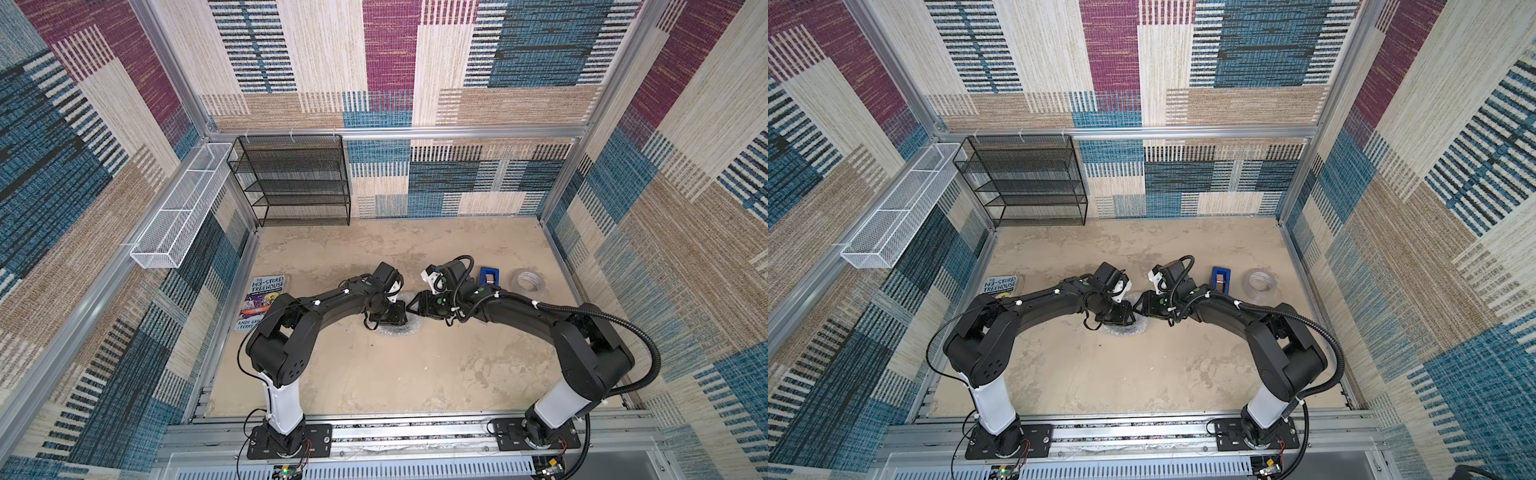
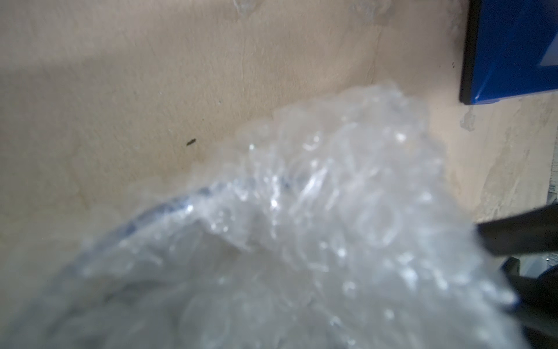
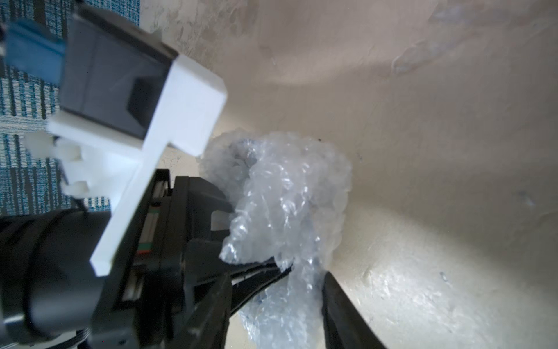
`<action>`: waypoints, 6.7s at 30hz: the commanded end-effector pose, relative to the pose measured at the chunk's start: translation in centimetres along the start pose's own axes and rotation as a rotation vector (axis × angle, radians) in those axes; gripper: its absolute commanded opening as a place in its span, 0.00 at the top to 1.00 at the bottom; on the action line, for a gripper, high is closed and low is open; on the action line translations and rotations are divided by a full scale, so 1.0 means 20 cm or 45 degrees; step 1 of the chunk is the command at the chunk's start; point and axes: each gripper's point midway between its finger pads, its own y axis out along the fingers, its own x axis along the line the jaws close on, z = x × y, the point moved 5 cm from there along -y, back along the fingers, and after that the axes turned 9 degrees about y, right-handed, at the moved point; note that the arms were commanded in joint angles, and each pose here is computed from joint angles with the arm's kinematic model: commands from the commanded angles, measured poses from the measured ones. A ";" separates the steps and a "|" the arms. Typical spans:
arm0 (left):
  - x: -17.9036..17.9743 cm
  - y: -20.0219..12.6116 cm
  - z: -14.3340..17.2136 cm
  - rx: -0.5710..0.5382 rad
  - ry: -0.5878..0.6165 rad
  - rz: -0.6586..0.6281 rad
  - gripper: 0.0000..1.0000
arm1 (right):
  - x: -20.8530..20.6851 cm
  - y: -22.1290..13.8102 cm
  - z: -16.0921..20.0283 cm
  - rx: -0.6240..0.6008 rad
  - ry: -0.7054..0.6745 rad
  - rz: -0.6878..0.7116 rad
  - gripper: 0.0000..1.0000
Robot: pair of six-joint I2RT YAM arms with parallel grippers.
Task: Wrap bowls in bubble wrap
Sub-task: Wrap the bowl in bubble wrap.
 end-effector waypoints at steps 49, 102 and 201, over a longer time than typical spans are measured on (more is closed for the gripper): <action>-0.14 -0.01 -0.10 -0.081 0.102 0.246 0.54 | -0.02 0.22 0.09 0.205 -0.007 -0.203 0.38; -0.01 -0.46 -0.26 -0.476 0.009 0.224 0.42 | -0.07 0.19 -0.02 0.014 -0.048 0.132 1.00; 0.26 -0.05 -0.06 -0.235 -0.301 0.020 1.00 | 0.05 -0.07 -0.21 -0.255 -0.188 0.178 0.38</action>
